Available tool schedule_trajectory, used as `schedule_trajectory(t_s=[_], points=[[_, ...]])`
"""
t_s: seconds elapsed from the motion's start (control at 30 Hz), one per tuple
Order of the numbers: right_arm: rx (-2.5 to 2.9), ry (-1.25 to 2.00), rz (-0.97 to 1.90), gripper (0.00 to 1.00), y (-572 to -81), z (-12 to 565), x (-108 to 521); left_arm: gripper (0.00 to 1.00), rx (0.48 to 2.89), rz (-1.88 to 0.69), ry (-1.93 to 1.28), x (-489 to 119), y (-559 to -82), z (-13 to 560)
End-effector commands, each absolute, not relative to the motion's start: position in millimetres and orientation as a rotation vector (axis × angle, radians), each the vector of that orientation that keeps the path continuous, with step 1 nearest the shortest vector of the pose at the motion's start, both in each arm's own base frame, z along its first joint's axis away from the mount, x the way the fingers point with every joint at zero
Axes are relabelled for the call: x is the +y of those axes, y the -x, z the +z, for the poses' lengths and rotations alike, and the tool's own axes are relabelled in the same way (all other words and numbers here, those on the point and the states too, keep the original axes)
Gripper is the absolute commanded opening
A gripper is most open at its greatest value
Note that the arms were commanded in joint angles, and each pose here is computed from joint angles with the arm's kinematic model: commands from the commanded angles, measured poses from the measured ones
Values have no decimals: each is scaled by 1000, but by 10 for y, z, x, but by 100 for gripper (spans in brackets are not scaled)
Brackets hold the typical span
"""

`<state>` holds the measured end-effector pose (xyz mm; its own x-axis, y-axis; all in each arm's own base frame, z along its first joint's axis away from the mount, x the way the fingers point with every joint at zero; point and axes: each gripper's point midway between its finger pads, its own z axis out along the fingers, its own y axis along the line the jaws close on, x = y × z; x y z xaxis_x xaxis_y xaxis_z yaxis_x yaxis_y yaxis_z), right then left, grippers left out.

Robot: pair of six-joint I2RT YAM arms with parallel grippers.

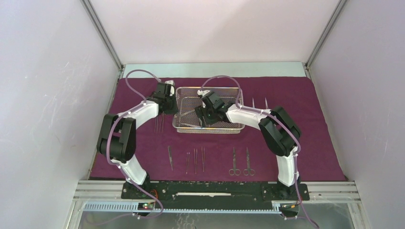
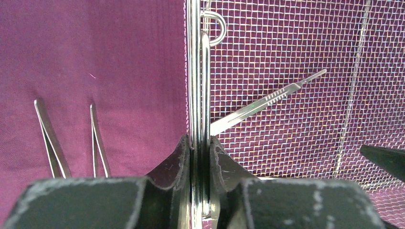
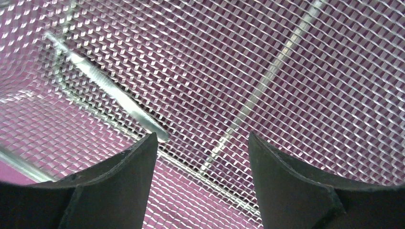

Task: Open and lay out the surgical kit
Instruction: Pick up the medical item from the container.

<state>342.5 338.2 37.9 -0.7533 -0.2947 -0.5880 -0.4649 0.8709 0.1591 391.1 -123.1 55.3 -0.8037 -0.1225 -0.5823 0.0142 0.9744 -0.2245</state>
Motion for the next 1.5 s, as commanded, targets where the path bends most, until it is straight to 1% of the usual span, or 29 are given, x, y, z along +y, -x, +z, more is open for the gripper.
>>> schedule_trajectory(t_s=[0.0,0.23,0.43,0.93,1.03,1.1,1.23,1.47], points=[[2340,771,562,78,-3369,683,3700,11,2457,-393,50,-1407,-4039,730],[2316,942,561,74,-3336,621,3905,9,2468,-393,55,-1403,-4035,705],[2370,1004,516,70,-3322,429,3915,9,2475,-389,63,-1391,-4022,703],[2440,1179,297,68,-3292,5,3800,8,2506,-360,82,-1338,-4004,674],[2454,1167,249,67,-3319,-34,3756,8,2504,-359,85,-1328,-4012,685],[2465,1146,248,63,-3331,-37,3737,8,2506,-357,86,-1319,-4011,687],[2499,1022,225,58,-3460,1,3616,7,2512,-348,86,-1296,-4004,679],[2526,846,257,57,-3642,149,3356,7,2518,-340,87,-1280,-4005,667]])
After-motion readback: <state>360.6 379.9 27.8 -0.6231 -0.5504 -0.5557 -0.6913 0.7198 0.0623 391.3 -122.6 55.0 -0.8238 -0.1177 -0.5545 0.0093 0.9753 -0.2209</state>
